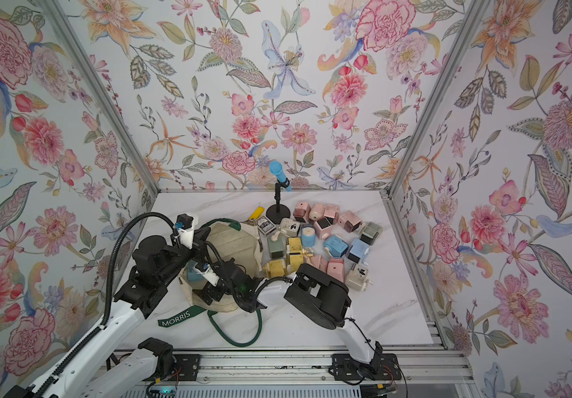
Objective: Take out the pencil sharpeners from the tote bags
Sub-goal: Pick up the pencil sharpener from the canvas bag.
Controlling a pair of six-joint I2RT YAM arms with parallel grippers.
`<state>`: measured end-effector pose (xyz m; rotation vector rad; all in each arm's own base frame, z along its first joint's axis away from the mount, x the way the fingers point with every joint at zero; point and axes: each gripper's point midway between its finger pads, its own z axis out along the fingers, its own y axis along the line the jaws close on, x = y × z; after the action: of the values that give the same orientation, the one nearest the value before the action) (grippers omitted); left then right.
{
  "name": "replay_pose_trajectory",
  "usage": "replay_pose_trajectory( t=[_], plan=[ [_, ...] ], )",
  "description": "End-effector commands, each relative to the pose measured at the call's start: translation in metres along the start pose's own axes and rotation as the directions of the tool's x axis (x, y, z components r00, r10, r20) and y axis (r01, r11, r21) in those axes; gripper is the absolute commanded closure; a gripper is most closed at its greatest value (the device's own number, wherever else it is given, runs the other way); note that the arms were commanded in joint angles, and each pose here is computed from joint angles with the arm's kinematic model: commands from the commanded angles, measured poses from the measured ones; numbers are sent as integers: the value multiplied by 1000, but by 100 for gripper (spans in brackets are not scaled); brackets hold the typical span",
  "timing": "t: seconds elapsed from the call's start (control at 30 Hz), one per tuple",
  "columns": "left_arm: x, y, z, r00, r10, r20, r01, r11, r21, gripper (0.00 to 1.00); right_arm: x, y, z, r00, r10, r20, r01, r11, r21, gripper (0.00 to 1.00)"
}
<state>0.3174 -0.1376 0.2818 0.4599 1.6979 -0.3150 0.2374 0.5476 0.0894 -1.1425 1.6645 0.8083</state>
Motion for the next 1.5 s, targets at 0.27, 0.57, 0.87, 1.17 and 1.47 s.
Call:
replay_pose_trajectory(
  t=[0.27,0.57,0.87,1.17,1.47],
  plan=[
    [5,-16,5,1000,8,-1,-8,996,89,100,-14,-13,48,994,99,51,-99,995,2,0],
    [4,-21,6,1000,-1,2,1,993,114,100,20,-57,76,988,125,-90,-106,976,191,0],
    [6,-18,5,1000,1,-4,-1,995,99,100,21,-77,46,987,147,-68,-135,978,162,8],
    [11,-12,7,1000,-1,-24,2,998,66,100,24,-62,40,980,173,-99,-171,985,20,25],
    [12,-11,8,1000,0,-29,2,998,58,100,42,-57,52,979,108,-175,-107,994,17,14]
  ],
)
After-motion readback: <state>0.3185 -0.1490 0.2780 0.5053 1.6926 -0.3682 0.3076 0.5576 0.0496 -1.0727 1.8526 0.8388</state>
